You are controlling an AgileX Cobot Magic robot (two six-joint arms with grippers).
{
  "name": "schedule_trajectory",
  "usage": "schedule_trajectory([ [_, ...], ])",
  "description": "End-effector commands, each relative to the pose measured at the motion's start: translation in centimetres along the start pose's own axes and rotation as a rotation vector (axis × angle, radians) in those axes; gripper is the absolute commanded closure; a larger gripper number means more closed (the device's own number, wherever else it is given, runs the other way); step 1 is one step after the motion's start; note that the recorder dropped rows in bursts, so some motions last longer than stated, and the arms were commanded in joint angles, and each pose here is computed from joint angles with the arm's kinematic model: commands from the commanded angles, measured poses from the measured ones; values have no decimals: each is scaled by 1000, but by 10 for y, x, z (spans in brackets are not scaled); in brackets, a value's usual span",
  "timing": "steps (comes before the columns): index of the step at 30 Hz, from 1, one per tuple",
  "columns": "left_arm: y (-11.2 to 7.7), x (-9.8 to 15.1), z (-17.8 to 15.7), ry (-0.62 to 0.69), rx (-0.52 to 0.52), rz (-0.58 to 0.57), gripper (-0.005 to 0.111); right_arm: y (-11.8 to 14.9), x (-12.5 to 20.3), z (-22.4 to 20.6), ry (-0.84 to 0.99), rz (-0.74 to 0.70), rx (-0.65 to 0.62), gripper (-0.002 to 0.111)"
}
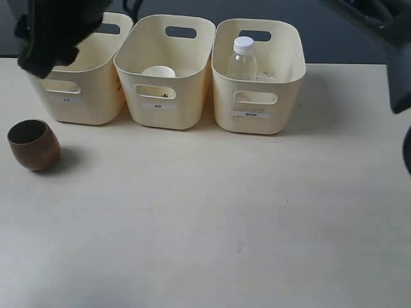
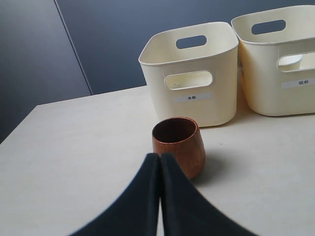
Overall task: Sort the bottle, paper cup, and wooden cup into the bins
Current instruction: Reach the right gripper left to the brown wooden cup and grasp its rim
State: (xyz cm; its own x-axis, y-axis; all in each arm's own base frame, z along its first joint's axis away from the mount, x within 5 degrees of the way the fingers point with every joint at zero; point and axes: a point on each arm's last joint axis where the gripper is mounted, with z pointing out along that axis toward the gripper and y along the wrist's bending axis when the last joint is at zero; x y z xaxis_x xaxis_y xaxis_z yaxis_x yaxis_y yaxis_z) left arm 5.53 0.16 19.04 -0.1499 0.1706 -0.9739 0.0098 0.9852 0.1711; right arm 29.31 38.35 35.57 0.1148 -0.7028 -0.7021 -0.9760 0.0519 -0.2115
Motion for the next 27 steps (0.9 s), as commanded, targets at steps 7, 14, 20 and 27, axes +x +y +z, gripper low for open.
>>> schedule_trajectory([
  [7, 0, -2, 0, -6, 1, -4, 107, 4, 13, 74, -6, -183, 59, 60],
  [14, 0, -2, 0, -6, 1, -4, 107, 7, 40, 124, 26, -326, 10, 60],
  [20, 0, -2, 0, -6, 1, -4, 107, 15, 53, 157, 11, -472, -3, 48],
  [27, 0, -2, 0, -6, 1, -4, 107, 24, 53, 177, 0, -612, 63, 48],
])
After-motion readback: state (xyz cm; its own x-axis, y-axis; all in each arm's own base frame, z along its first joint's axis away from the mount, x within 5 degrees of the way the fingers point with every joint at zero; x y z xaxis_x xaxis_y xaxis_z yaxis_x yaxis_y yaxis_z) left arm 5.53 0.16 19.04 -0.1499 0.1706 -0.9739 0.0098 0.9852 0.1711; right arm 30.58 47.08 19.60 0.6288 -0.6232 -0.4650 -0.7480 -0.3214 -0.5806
